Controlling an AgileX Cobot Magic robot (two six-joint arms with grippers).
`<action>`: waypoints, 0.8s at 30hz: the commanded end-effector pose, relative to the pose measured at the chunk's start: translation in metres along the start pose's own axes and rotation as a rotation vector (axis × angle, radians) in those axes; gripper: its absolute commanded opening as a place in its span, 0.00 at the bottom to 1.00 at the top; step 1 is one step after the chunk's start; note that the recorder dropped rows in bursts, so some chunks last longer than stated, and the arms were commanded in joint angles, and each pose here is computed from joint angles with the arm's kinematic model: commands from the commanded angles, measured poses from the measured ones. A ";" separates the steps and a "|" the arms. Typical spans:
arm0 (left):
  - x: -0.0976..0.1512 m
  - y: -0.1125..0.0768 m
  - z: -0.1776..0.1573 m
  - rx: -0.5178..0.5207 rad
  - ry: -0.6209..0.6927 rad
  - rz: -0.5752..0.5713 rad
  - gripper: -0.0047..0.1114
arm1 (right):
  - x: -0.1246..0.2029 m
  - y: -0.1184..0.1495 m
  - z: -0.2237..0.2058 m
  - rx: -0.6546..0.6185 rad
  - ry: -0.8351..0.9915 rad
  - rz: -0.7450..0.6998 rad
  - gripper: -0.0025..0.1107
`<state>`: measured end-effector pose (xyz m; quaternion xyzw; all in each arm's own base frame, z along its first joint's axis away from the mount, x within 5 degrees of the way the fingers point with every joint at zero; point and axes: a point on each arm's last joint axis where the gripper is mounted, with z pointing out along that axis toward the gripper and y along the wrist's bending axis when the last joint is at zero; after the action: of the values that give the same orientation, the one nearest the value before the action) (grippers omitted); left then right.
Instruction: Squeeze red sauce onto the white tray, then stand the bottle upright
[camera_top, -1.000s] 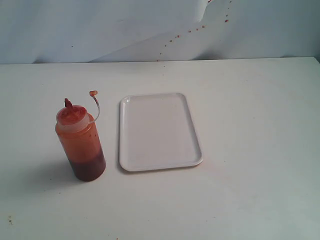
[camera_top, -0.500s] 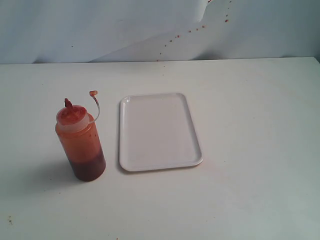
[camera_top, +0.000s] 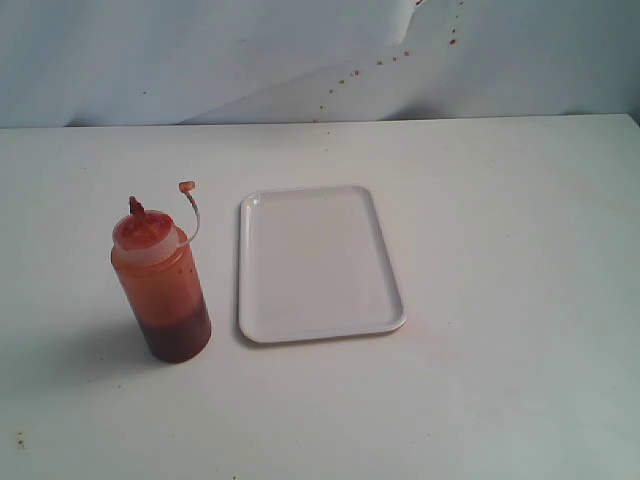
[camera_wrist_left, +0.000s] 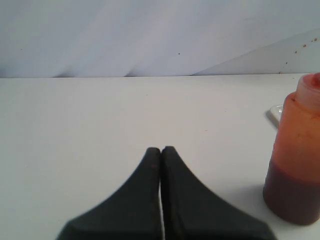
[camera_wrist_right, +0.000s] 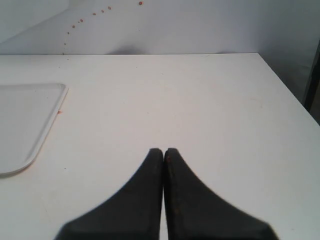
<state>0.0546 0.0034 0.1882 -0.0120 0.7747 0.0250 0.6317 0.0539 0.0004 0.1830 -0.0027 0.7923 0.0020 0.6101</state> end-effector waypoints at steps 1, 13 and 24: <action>0.001 0.000 0.000 -0.002 -0.003 -0.001 0.04 | 0.000 0.000 0.000 0.006 -0.007 0.002 0.02; 0.001 0.000 0.000 -0.002 -0.003 -0.001 0.04 | 0.000 0.000 0.000 0.006 -0.007 0.002 0.02; 0.000 0.002 0.000 -0.023 -0.008 0.089 0.04 | 0.000 0.000 0.000 0.006 -0.007 0.002 0.02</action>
<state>0.0545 0.0047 0.1883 0.0025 0.7745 0.0459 0.6309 0.0539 0.0004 0.1830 -0.0027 0.7923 0.0020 0.6101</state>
